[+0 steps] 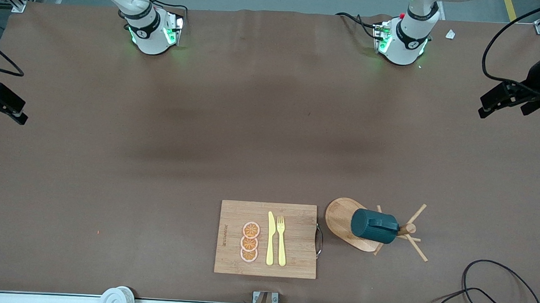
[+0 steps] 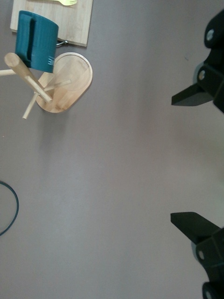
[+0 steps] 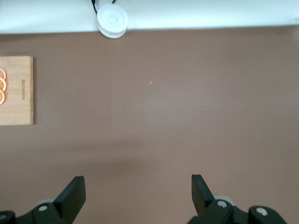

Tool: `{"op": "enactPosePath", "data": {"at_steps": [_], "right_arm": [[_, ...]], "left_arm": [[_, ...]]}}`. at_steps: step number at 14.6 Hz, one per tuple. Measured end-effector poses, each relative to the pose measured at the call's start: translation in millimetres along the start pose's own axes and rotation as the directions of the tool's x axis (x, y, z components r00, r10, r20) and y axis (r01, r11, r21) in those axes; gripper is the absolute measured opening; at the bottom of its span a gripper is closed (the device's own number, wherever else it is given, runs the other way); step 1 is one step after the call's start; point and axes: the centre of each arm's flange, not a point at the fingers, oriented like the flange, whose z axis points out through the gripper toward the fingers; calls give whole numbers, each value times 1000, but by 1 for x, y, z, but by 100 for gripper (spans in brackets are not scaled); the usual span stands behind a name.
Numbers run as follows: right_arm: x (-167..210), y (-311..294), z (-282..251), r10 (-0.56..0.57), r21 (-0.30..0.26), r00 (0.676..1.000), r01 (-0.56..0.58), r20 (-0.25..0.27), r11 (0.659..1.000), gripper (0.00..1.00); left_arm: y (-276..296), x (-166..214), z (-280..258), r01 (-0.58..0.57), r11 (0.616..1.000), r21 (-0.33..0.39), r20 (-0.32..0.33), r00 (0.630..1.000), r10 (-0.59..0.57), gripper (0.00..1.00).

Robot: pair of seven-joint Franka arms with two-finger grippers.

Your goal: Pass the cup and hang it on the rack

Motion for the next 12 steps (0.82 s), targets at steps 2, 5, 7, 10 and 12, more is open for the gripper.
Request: {"op": "enactPosePath", "data": {"at_steps": [2,5,7,10,12], "right_arm": [[-1,-2,1,7,35,1000,-7,12,999,100],[-1,9,0,33,65,999,-34,13,997,100],[-1,15,-4,43,65,999,-43,4,997,100],[0,16,-10,44,65,999,-43,-9,997,100],[0,16,-11,43,65,999,-43,-10,997,100]], "left_arm": [[4,-5,-1,-10,1000,1,1,1000,10,100],[12,-7,2,-48,999,2,9,999,48,100],[17,-9,3,-107,994,3,18,994,107,100],[17,-10,4,-134,991,4,25,991,134,100],[17,-11,5,-138,990,4,37,990,138,100]]}}
